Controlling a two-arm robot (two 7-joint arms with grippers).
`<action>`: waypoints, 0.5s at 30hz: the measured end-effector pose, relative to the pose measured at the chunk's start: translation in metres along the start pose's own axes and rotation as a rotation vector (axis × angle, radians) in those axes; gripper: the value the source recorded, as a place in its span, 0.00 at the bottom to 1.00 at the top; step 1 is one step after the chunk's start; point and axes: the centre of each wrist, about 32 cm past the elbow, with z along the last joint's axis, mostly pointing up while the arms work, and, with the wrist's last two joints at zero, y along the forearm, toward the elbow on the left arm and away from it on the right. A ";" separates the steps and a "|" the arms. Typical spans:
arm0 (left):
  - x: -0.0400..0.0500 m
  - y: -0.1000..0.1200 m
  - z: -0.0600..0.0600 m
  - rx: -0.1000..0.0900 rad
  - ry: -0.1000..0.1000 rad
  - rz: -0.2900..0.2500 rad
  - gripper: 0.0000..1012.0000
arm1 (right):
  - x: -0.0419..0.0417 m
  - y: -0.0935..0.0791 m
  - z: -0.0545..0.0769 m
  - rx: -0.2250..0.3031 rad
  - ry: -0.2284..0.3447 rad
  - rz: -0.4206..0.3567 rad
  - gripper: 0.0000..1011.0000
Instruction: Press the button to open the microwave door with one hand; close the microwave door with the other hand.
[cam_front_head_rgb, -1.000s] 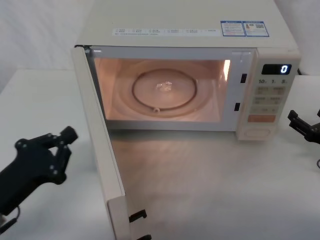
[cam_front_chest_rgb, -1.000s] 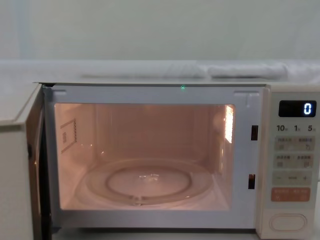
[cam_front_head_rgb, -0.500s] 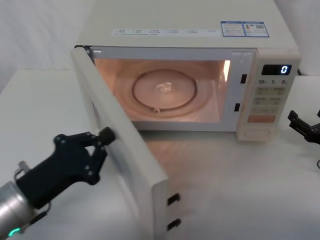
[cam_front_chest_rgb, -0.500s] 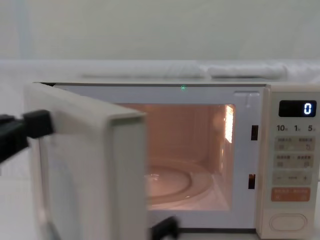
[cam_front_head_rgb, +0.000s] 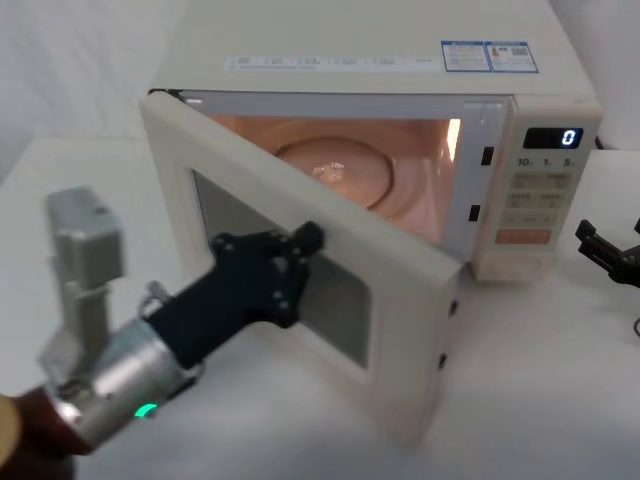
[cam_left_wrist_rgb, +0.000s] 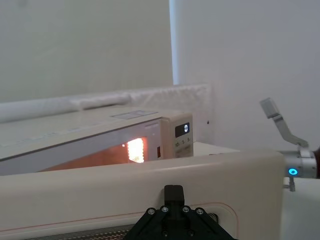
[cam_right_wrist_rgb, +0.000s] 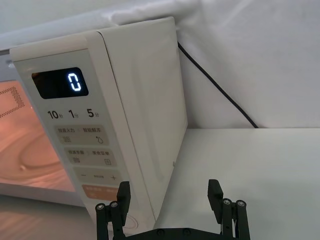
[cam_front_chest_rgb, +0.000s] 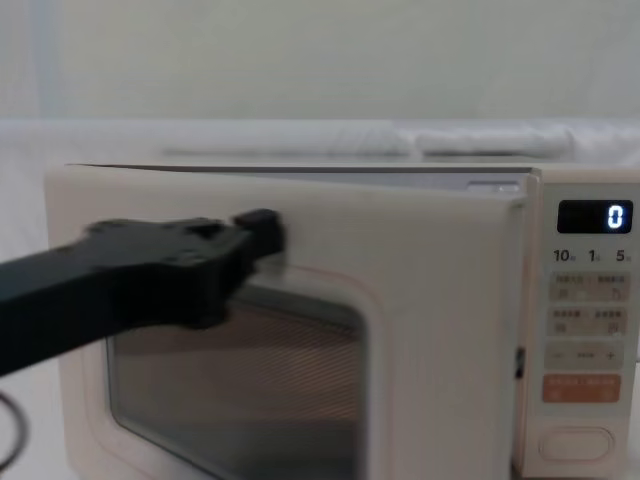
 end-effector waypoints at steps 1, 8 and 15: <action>0.0000 0.000 0.000 0.000 0.000 0.000 0.00 | 0.0000 0.000 0.000 0.000 0.000 0.000 0.99; -0.0114 -0.036 -0.006 0.020 0.018 0.071 0.00 | 0.0000 0.000 0.000 0.000 0.000 0.000 0.99; -0.0197 -0.061 -0.003 0.029 0.008 0.066 0.00 | 0.0000 0.000 0.000 0.000 0.000 0.000 0.99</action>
